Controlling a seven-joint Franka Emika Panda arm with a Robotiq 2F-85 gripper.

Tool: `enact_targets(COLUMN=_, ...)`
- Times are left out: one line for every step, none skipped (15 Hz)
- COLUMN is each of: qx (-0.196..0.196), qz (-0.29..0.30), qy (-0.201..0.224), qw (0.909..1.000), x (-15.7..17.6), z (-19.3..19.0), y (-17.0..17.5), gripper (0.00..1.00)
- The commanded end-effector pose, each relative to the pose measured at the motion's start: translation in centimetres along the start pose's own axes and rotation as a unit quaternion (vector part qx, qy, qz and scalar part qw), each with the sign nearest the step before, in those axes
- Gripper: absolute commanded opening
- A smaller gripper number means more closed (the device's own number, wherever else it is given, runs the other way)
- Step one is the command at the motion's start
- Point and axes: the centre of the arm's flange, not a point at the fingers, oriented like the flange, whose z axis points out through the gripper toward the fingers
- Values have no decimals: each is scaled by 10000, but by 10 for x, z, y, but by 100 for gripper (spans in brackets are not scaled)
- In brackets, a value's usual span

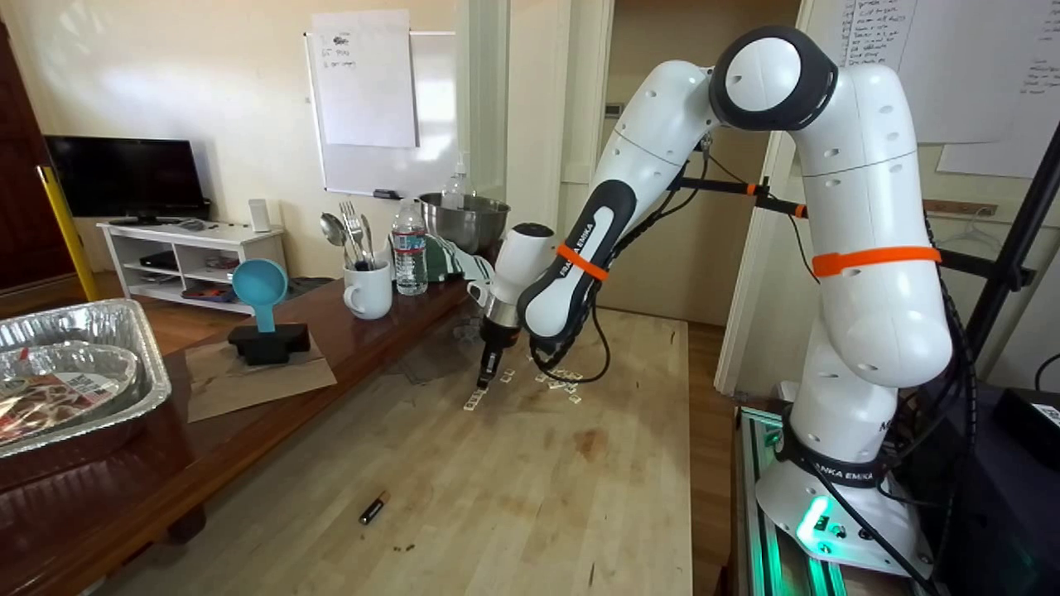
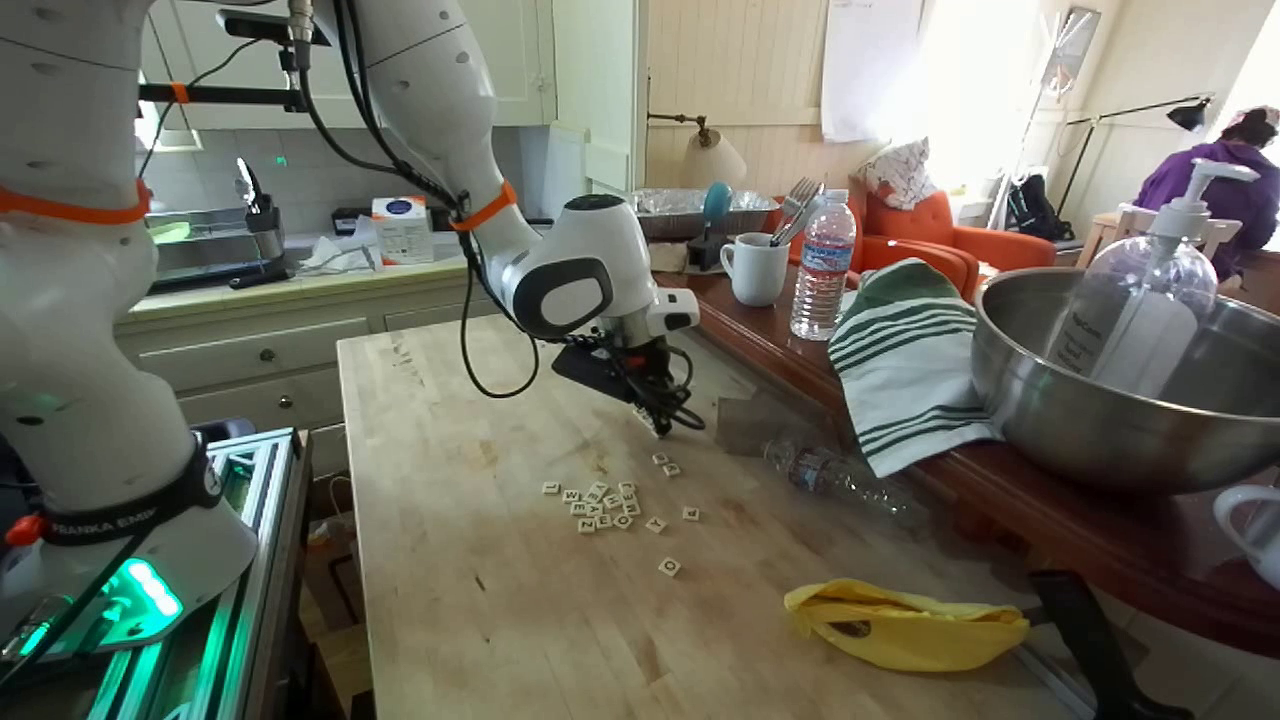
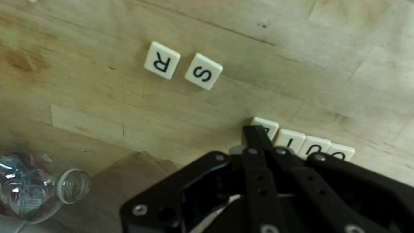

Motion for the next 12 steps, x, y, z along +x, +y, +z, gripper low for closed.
enact_targets(qx=76, qz=-62, qy=-217, qw=9997, x=-1, z=17, y=-8, gripper=0)
enact_targets(qx=82, qz=-69, qy=-213, qw=9997, x=-1, z=17, y=-9, gripper=0)
enact_targets(qx=80, qz=-74, qy=-215, qw=9997, x=0, z=17, y=-9, gripper=0)
enact_targets(qx=77, qz=-84, qy=-217, qw=9997, x=0, z=17, y=-10, gripper=0)
enact_targets(qx=80, qz=-95, qy=-217, qw=9997, x=0, z=17, y=-11, gripper=0)
enact_targets(qx=77, qz=-101, qy=-214, qw=9997, x=0, z=16, y=-11, gripper=0)
enact_targets(qx=78, qz=-101, qy=-205, qw=9997, x=0, z=15, y=-11, gripper=0)
enact_targets(qx=76, qz=-98, qy=-191, qw=9997, x=0, z=14, y=-10, gripper=0)
enact_targets(qx=66, qz=-91, qy=-176, qw=9998, x=0, z=12, y=-10, gripper=0)
enact_targets(qx=56, qz=-83, qy=-158, qw=9998, x=0, z=10, y=-9, gripper=0)
enact_targets(qx=49, qz=-74, qy=-149, qw=9998, x=-1, z=9, y=-8, gripper=0)
enact_targets(qx=39, qz=-62, qy=-136, qw=9999, x=-1, z=7, y=-7, gripper=0)
